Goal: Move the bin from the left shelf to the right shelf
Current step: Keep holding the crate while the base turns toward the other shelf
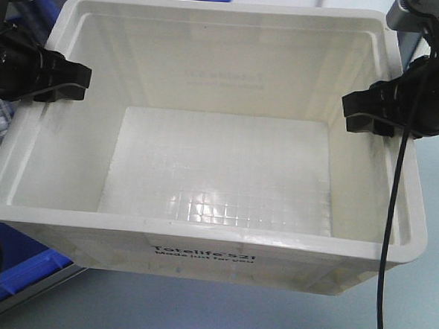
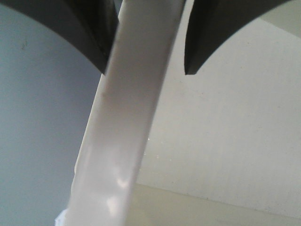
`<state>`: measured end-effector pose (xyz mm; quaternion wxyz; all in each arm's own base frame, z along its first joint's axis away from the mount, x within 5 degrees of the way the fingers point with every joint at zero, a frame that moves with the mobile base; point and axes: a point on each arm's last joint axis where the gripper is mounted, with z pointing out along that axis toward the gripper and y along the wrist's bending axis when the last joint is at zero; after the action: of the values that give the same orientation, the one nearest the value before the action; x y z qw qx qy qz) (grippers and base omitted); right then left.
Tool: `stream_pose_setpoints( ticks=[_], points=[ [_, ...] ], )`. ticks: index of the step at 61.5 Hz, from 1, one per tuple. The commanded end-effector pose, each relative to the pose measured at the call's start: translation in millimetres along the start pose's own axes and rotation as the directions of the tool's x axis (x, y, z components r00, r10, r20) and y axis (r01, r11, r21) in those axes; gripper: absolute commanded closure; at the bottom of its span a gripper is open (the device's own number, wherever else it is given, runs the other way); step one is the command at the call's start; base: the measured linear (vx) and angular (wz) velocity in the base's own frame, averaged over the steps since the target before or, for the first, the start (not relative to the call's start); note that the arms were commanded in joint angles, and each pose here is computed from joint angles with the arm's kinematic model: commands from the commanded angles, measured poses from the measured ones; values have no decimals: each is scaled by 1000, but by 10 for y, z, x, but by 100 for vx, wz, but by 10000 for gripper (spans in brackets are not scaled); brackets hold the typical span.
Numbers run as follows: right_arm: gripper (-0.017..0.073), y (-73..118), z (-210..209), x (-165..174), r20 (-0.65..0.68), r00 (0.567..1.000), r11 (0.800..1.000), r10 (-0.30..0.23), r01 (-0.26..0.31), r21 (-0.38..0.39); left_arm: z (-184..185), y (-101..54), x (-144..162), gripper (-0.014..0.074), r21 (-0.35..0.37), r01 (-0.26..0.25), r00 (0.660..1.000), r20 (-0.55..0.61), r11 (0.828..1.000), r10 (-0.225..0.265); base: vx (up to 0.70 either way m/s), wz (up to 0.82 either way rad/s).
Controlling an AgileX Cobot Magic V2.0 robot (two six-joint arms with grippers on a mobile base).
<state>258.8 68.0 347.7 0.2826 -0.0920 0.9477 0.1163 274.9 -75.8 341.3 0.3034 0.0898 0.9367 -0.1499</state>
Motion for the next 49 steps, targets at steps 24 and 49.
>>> stream_pose_setpoints(
  ticks=[24, 49],
  points=[
    [564, 9, -226, -125, 148, 988, 999, -36, 33, 21, -271, -87, -163, 595, 12, -37, 985, 169, 999, 34, 9, 65],
    [564, 9, -226, -125, 148, 988, 999, -36, 33, 21, -271, -87, -163, 595, 12, -37, 985, 169, 999, 34, 5, 51]
  ],
)
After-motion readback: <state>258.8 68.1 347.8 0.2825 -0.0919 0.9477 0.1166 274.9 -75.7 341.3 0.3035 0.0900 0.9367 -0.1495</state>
